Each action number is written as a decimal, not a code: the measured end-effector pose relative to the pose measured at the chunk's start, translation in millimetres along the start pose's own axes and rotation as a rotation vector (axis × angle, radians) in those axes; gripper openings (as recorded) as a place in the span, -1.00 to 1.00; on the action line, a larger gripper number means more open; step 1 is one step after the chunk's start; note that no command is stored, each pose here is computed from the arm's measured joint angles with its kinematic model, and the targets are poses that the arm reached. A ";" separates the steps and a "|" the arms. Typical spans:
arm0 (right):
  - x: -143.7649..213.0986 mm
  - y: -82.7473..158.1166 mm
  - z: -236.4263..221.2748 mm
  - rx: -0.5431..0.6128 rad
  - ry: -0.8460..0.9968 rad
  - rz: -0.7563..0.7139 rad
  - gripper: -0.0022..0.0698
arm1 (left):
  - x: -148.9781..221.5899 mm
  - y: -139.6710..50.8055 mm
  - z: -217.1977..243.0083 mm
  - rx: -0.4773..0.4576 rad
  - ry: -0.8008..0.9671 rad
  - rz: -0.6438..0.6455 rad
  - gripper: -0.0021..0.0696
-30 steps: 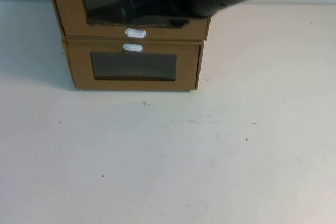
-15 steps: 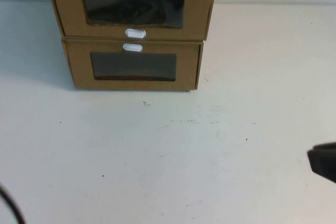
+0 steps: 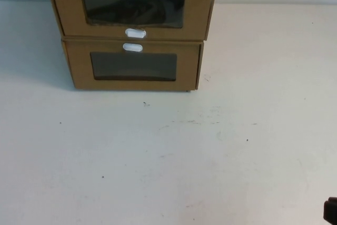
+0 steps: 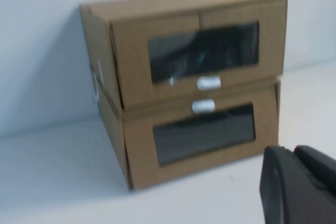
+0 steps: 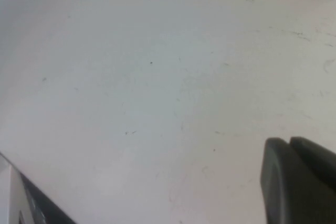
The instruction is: Close the shoe box
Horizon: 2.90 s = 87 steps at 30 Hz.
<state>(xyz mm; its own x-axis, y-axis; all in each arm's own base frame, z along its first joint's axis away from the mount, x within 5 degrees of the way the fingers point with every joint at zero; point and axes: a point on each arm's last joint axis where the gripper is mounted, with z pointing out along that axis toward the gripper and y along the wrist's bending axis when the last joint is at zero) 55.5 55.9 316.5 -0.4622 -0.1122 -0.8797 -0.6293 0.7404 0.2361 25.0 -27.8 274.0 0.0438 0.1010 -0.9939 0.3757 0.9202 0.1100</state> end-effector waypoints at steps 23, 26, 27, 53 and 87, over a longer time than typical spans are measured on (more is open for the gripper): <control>63.2 -13.4 32.3 -0.017 0.017 0.084 -0.97 | 74.4 -3.3 18.1 0.020 0.207 -0.115 -0.95; 62.7 -14.2 32.3 -0.009 0.011 0.072 -0.97 | 74.6 -3.4 18.1 0.020 0.207 -0.117 -0.95; 62.3 -15.7 32.3 0.008 0.006 0.055 -0.97 | 74.6 -3.4 18.1 0.020 0.207 -0.117 -0.95; 104.7 -64.6 14.2 0.584 -0.572 -0.006 -0.97 | 74.6 -3.4 18.1 0.019 0.207 -0.123 -0.95; 132.1 -62.7 28.8 0.516 -0.249 0.060 -0.97 | 74.6 -3.4 18.1 0.019 0.207 -0.125 -0.95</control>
<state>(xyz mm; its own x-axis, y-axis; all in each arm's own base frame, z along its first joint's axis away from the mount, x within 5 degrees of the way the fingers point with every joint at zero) 51.9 13.7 173.5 -0.2871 0.0533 -0.9564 -0.1912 0.9752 0.1118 43.7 -30.1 199.5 -0.1942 0.0645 -0.9788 0.3837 0.9233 -0.0153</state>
